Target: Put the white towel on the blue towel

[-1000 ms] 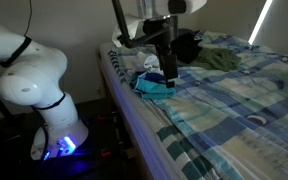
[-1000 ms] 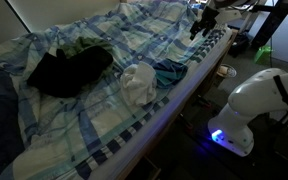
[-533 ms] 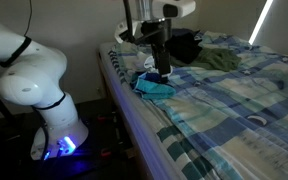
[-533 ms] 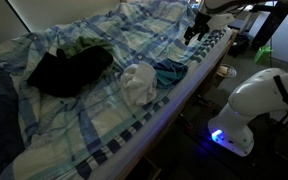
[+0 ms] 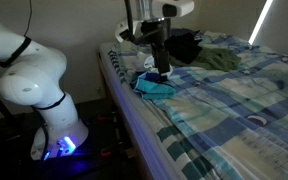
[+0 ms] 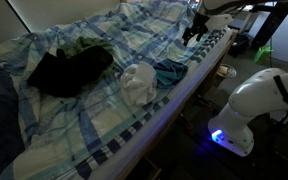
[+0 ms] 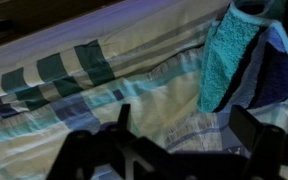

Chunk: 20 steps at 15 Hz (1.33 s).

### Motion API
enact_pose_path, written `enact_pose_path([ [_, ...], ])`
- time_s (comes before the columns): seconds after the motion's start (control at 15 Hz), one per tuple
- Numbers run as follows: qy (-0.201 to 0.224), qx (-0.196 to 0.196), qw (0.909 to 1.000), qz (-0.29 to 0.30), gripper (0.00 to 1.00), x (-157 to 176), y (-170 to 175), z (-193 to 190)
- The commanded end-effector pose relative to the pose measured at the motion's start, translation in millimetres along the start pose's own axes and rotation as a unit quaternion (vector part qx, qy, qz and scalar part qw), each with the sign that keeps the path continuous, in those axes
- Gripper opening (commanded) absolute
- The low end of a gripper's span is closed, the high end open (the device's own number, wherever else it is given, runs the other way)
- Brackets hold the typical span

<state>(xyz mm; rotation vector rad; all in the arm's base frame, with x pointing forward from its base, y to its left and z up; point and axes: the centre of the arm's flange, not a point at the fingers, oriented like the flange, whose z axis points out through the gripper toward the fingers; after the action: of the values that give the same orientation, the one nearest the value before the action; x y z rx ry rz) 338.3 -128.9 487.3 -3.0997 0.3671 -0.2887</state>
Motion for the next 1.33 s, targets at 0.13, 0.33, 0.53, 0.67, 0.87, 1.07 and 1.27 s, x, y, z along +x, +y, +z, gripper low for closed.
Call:
enact_pose_path([
  [0.13, -0.029, 0.014, 0.9988, 0.037, 1.0, -5.2, -19.1, 11.6],
  [0.33, -0.048, 0.02, 0.9978, 0.041, 1.0, -9.1, -35.9, 18.6],
  [0.53, -0.064, 0.027, 0.997, 0.034, 1.0, -20.7, -60.0, 23.2],
  [0.67, -0.073, 0.032, 0.9963, 0.033, 1.0, -26.9, -74.8, 26.6],
  [0.87, -0.081, 0.031, 0.9957, 0.033, 1.0, -35.1, -94.5, 32.5],
  [1.07, -0.096, 0.033, 0.9938, 0.045, 1.0, -39.8, -107.0, 39.8],
  [1.27, -0.107, 0.043, 0.9925, 0.041, 1.0, -51.6, -123.2, 42.6],
])
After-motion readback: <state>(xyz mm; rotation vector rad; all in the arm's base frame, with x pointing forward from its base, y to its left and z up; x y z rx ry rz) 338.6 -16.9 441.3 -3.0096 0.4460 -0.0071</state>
